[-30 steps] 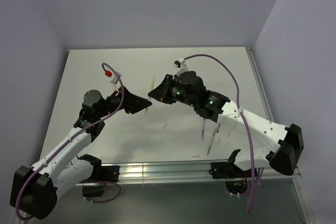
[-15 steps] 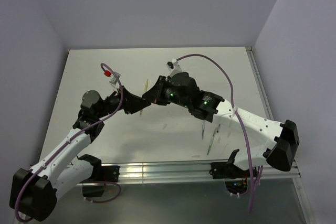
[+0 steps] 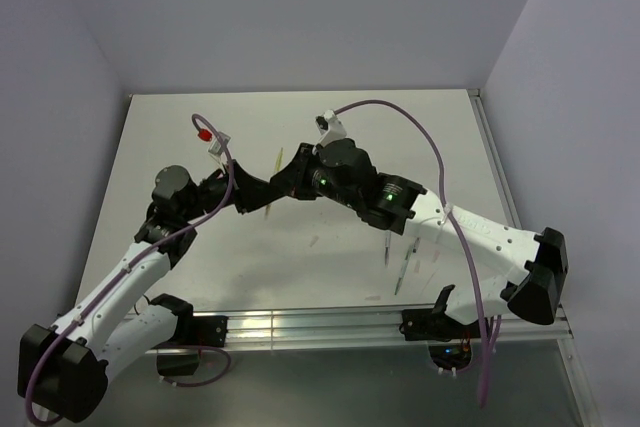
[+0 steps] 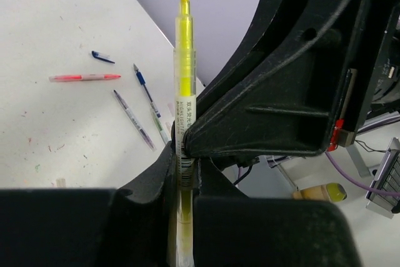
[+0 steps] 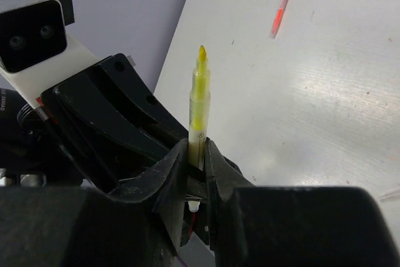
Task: Insert the pens into the pen caps
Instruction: Pick up the pen from the center of the board, then move the pen cap to the center of the board.
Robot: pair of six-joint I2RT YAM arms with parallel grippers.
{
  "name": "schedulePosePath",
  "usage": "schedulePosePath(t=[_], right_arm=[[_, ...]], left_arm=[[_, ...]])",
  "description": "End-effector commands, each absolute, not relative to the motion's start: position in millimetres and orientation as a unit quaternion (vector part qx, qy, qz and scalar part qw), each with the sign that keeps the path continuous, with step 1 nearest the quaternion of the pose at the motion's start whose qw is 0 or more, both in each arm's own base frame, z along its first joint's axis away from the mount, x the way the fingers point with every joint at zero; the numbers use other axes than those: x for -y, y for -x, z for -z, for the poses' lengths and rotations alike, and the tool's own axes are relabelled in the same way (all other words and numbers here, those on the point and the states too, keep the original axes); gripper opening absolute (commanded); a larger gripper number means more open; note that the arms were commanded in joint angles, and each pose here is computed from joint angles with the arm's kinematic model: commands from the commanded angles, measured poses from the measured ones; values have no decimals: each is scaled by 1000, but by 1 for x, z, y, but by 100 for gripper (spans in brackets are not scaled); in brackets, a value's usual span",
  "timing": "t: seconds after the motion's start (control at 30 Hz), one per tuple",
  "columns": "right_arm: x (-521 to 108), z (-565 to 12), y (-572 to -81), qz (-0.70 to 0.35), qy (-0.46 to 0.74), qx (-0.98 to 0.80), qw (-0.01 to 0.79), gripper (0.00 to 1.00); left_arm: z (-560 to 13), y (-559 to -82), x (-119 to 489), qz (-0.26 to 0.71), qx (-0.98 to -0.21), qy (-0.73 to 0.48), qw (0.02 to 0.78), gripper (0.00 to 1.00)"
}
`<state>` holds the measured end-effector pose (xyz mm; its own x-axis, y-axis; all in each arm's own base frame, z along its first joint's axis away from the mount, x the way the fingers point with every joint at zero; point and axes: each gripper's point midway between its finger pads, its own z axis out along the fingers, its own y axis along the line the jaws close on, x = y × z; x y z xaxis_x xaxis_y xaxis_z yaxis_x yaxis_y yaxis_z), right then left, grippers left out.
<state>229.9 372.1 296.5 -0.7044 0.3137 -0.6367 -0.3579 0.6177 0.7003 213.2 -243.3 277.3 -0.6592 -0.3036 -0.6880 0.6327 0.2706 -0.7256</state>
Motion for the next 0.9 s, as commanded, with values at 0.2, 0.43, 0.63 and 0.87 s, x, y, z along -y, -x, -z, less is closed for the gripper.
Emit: schedulePosePath(t=[0.2,0.43,0.63,0.87], right_arm=[[-324,-350,-244,-370,-3,-787,493,41],[-297,-317,-239,-307,10,-818,487,48],[-283,-242,-235,-223,66,-863,448,51],[-279,-160,-219,-175,107,-903,378,22]], left_arm=[[-283,-231,237,557,-710,-89,421,0],[-258,-253,222,500,-753,-10,426,0],[-222,-271,190,382,-826,70,409,0],[-166,-287,176,336,-845,154,386,0]])
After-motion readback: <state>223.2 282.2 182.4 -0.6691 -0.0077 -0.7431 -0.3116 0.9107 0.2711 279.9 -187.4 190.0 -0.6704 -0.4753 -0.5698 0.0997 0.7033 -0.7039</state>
